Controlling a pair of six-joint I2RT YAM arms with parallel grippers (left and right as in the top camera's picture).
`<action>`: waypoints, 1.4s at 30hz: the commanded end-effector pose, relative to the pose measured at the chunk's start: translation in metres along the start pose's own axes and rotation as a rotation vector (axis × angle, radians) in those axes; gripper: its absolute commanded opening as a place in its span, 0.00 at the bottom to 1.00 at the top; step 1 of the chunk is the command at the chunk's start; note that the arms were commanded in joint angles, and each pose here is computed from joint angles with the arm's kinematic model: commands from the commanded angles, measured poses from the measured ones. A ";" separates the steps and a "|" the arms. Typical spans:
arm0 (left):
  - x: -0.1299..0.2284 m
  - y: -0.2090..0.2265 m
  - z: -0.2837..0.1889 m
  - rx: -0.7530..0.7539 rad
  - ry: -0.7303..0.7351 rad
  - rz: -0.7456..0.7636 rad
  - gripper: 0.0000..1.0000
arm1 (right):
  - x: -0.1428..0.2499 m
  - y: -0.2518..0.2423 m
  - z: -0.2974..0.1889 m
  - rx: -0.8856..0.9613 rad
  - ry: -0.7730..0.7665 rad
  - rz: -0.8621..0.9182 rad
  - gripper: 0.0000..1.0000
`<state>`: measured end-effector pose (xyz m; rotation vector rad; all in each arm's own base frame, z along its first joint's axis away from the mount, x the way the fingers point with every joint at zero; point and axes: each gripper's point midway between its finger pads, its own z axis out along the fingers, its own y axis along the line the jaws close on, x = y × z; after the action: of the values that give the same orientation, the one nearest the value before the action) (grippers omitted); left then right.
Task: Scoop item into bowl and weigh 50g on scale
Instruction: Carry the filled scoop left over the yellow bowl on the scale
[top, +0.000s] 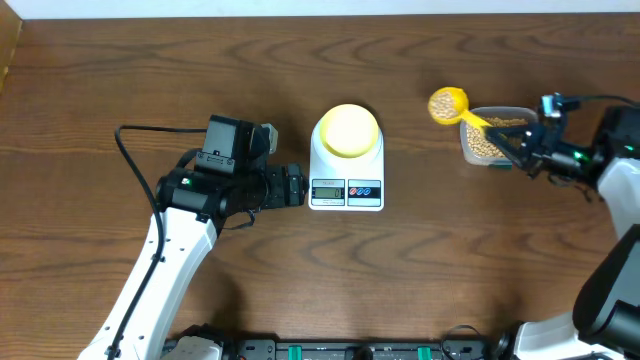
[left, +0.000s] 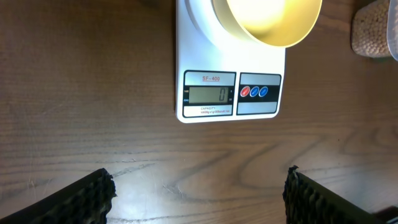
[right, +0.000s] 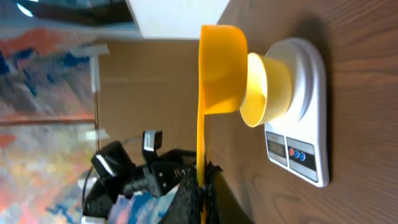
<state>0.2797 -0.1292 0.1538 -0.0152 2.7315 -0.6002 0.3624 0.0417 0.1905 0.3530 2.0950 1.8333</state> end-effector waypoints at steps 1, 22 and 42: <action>0.002 0.002 0.003 0.002 0.014 0.011 0.89 | 0.004 0.002 0.017 -0.009 0.049 0.113 0.01; 0.003 0.003 0.003 0.000 0.018 0.010 0.89 | 0.014 0.011 0.124 0.140 0.092 0.082 0.02; 0.003 0.003 0.003 0.000 0.018 0.010 0.89 | 0.033 -0.004 0.164 0.283 0.079 -0.215 0.02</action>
<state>0.2796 -0.1291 0.1537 -0.0154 2.7323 -0.6000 0.3956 0.2033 0.1683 0.1764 2.3573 1.5395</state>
